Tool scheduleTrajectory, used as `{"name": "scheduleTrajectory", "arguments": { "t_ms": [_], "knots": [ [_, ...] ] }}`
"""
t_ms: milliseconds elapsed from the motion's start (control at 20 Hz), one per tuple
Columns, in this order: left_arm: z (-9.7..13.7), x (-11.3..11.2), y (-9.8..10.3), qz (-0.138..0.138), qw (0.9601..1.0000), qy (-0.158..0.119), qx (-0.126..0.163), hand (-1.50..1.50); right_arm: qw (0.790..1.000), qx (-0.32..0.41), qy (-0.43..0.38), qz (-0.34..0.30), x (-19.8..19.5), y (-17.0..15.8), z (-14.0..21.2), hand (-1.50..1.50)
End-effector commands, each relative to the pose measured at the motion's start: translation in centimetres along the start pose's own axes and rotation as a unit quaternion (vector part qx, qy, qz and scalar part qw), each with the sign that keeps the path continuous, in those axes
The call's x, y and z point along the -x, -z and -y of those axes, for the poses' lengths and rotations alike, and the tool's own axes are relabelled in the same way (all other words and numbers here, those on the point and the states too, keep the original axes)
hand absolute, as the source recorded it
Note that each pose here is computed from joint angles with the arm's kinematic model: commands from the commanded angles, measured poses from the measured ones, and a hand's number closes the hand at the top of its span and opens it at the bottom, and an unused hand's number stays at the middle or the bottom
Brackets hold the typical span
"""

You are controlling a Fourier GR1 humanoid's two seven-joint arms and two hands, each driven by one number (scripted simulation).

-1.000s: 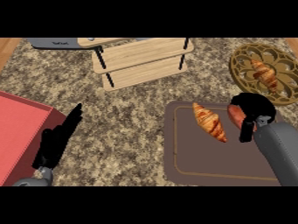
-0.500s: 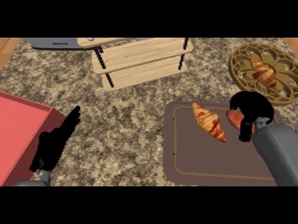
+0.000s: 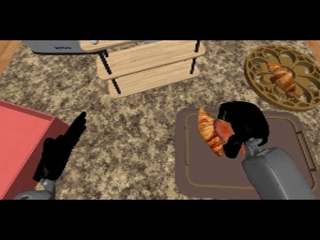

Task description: Pick the sweet potato from the tray and place it in the tiered shelf

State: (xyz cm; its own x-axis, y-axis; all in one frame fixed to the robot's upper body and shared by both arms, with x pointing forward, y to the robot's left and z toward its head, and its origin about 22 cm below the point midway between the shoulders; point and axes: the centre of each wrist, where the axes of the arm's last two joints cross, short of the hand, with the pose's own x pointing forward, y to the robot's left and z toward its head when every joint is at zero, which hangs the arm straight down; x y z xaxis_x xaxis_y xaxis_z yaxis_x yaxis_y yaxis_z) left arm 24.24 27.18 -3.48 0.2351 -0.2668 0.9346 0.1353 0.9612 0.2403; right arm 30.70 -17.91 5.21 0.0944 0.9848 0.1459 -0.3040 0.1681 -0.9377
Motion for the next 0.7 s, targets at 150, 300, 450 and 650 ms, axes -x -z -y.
{"name": "scheduleTrajectory", "arguments": {
  "t_ms": [150,300,450,650],
  "knots": [
    [0.1,0.1,-0.1,0.006,1.0000,0.004,0.004,0.00,0.994,0.104,0.043,0.010,-3.9,-5.4,6.5,1.50],
    [0.6,0.9,-1.4,-0.007,1.0000,-0.004,-0.002,0.00,0.984,0.170,0.046,0.018,-3.4,-8.1,9.2,1.50],
    [-0.6,-1.3,0.0,0.005,1.0000,0.005,0.005,0.00,0.963,0.228,0.134,0.046,-5.3,-9.1,11.8,1.50],
    [-0.5,1.4,-0.2,0.009,1.0000,0.003,-0.001,0.00,0.945,0.264,0.186,0.053,-5.0,-9.8,15.5,1.50]
  ]
}}
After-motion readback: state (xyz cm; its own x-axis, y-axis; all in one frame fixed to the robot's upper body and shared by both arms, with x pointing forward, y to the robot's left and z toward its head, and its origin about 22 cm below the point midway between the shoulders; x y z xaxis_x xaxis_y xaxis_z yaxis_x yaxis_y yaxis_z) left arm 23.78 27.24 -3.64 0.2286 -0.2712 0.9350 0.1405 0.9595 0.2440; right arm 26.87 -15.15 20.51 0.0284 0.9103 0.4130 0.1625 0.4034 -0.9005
